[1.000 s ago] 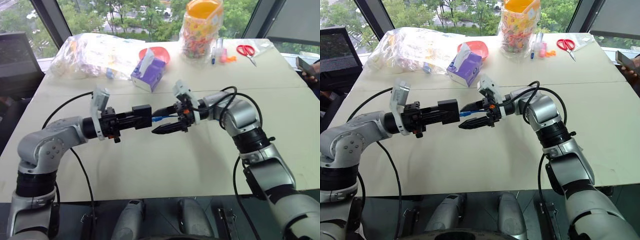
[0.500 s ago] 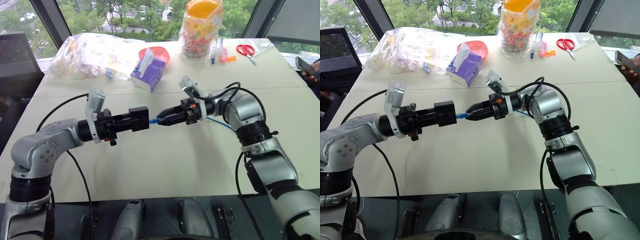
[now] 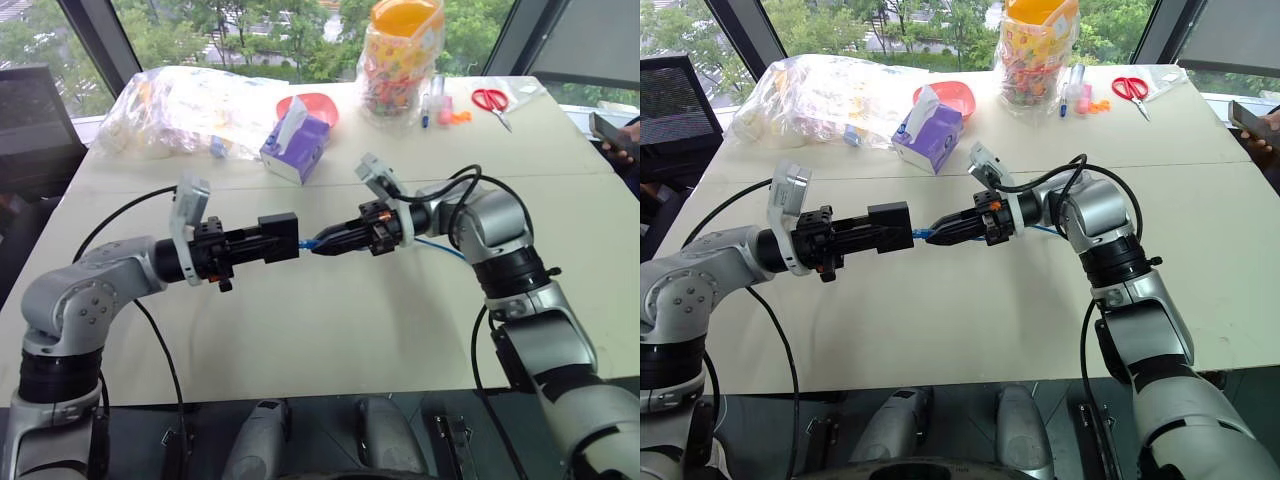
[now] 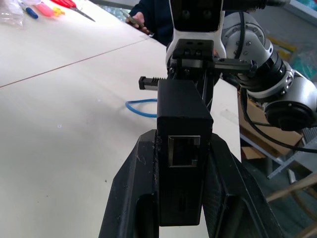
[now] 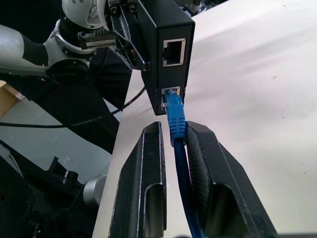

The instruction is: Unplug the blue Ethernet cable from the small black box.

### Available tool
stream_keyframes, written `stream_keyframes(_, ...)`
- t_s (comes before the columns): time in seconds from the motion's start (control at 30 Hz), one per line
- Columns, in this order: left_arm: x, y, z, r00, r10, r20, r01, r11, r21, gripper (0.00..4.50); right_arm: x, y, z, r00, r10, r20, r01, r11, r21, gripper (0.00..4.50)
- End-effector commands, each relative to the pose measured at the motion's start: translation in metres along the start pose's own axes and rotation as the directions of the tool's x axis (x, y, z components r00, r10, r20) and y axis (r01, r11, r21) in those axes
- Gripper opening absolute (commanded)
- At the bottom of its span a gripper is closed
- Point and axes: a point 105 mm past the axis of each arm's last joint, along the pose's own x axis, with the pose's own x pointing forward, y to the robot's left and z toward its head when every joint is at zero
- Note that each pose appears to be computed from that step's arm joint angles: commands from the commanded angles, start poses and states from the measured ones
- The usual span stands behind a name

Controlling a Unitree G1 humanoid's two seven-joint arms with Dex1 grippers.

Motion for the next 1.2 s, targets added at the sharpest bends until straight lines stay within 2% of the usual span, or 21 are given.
stream_keyframes(0.03,-0.001,-0.002,0.012,1.000,0.000,0.030,-0.001,0.999,0.049,0.51,0.007,0.010,0.015,0.998,0.048,0.027,-0.046,0.997,-0.069,2.02)
stream_keyframes(0.53,0.002,-0.003,0.011,1.000,-0.001,0.031,0.000,0.999,0.052,0.51,0.012,0.009,0.021,0.997,0.060,0.038,-0.058,0.997,-0.057,2.02)
stream_keyframes(0.63,0.003,-0.003,0.010,1.000,-0.001,0.029,0.000,0.998,0.056,0.51,0.012,0.009,0.022,0.997,0.060,0.038,-0.058,0.997,-0.058,1.14)
stream_keyframes(0.7,0.003,-0.003,0.009,1.000,-0.002,0.026,0.000,0.998,0.057,0.51,0.012,0.009,0.022,0.998,0.060,0.036,-0.058,0.997,-0.059,0.15)
stream_keyframes(0.73,0.003,-0.003,0.008,1.000,-0.002,0.025,0.001,0.998,0.058,0.51,0.012,0.009,0.022,0.998,0.061,0.035,-0.059,0.997,-0.059,0.03)
stream_keyframes(1.07,0.000,-0.008,0.004,1.000,-0.017,0.001,0.017,0.998,0.064,0.51,0.008,0.008,0.018,0.998,0.054,0.018,-0.053,0.997,-0.055,0.03)
stream_keyframes(1.2,-0.004,-0.017,-0.001,0.998,-0.054,-0.034,0.056,0.996,0.066,0.51,-0.005,-0.009,0.006,1.000,-0.027,-0.010,0.027,0.999,-0.032,0.03)
